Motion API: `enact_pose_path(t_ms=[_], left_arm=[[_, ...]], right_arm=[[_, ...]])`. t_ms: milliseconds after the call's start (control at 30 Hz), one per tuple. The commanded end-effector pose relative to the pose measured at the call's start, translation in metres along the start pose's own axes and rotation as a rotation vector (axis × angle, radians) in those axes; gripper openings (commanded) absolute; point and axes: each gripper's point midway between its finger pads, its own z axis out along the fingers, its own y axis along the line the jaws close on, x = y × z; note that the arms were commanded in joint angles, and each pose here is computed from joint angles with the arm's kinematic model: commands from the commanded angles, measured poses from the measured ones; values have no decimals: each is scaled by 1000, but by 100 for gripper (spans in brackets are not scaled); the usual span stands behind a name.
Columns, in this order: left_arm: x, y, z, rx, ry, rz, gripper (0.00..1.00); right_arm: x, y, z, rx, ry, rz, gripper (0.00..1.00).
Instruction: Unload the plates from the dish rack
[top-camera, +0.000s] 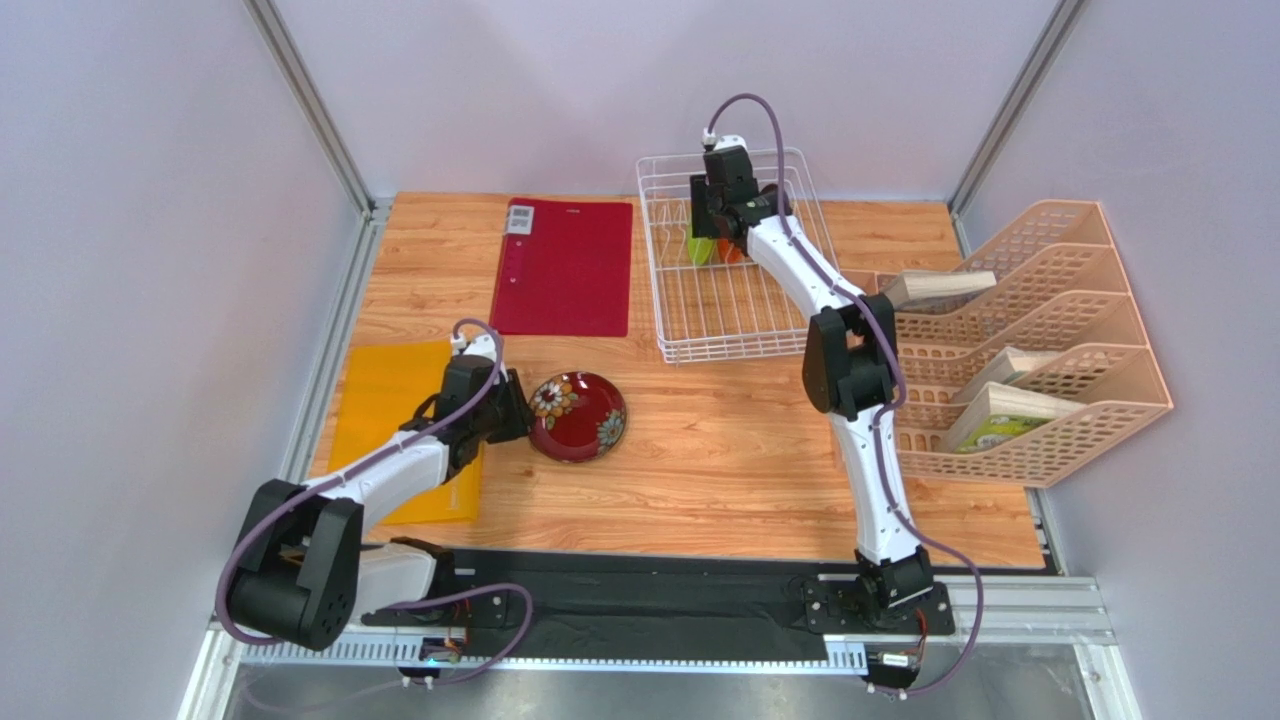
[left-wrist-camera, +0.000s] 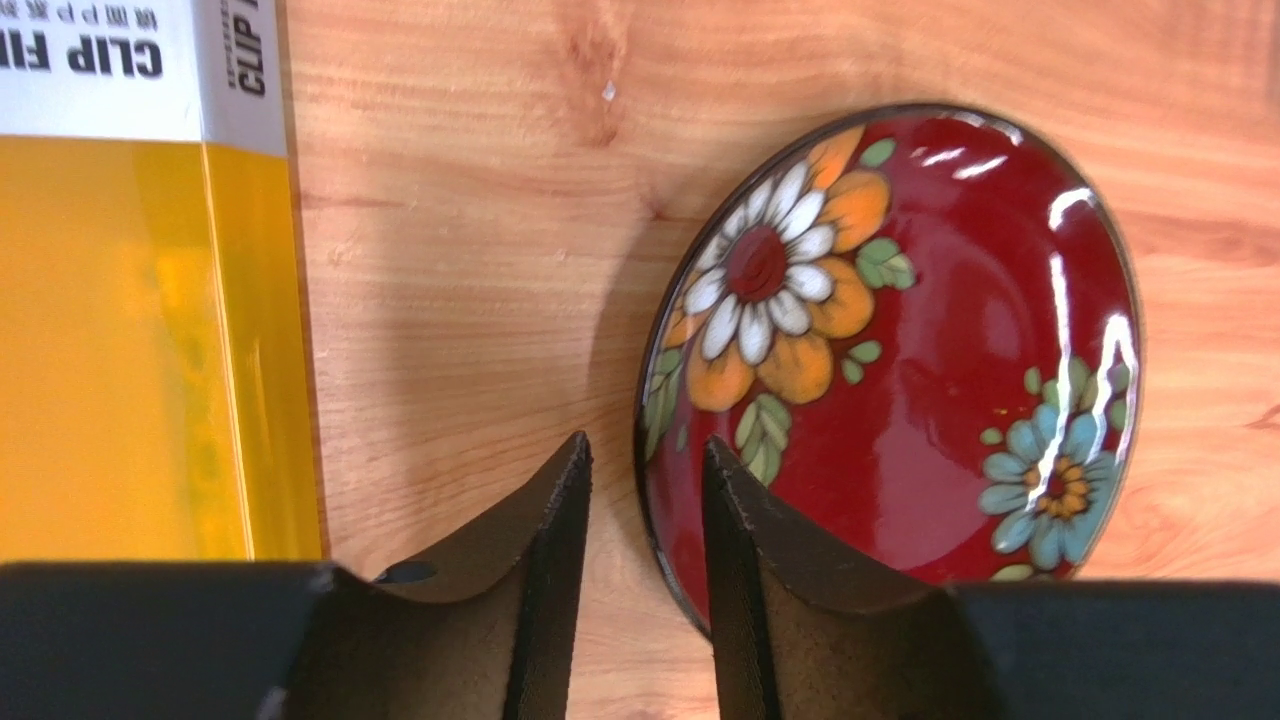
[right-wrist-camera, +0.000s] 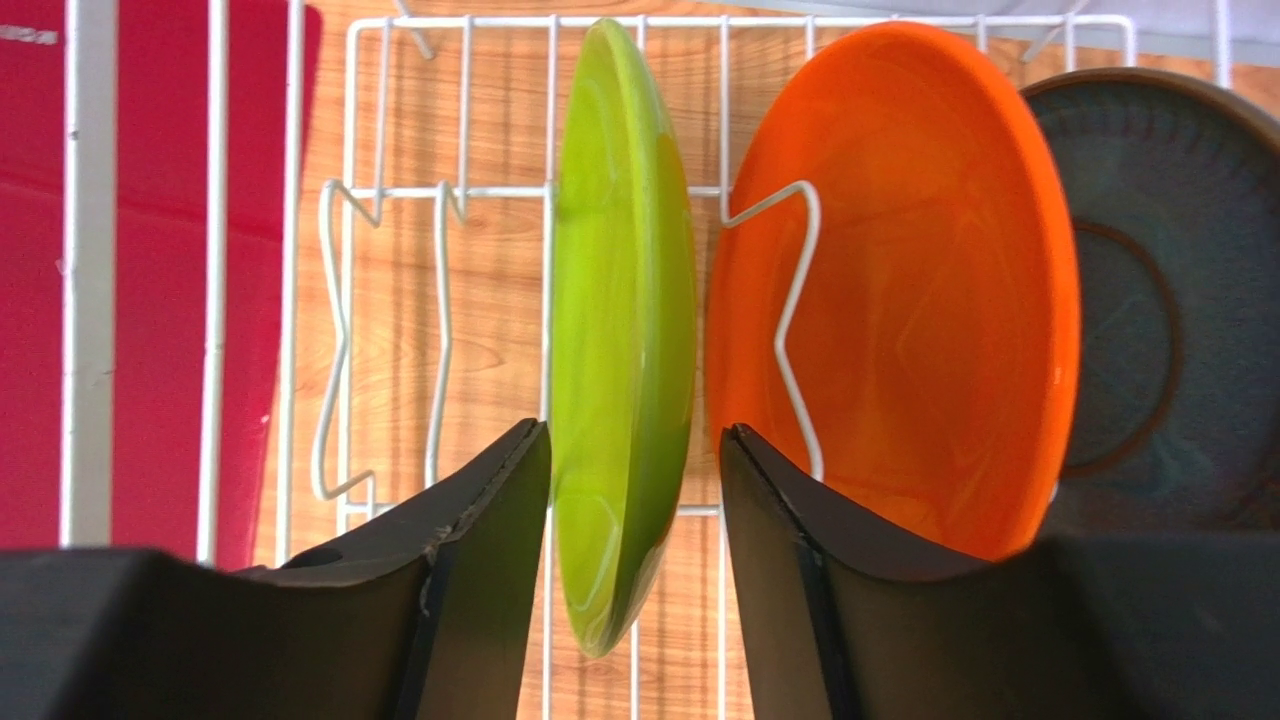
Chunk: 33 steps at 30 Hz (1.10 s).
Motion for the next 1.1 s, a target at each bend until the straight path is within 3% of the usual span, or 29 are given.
enact_pose_path(t_ms=[0,100,267,333,400,467,500,667,867,1067], left_arm=[[-6,-2,0,-9,-1,-7,43],[-9,-1,-3,-14,-17,-6,54],[-23,-1,-16,-10,-101,9,63],[-33,-4,-25,5,-153,22,74],[-35,-3,-32,2,-169,38,76],[-46,-4,-42,1,-218,40,86],[-50,-4,-45,-1,-232,40,99],[-71,-10,-58,-4,-281,58,100],[-78,-15,-52,-3,-255,101,100],[-83,-27,-53,48,-253,73,100]], right_arm=[[-23,-6,-2,98,-80,-44,48],[-25,-4,-2,130,-98,-63,42],[-25,4,-1,134,-112,-96,19],[-24,8,-2,138,-115,-112,8],[-23,9,-4,154,-123,-127,0],[-29,14,-10,159,-152,-128,0],[-25,9,-10,192,-148,-131,0],[-46,6,-39,308,-251,-107,0],[-74,-12,-87,452,-358,-52,0],[-96,-19,-151,460,-435,-30,0]])
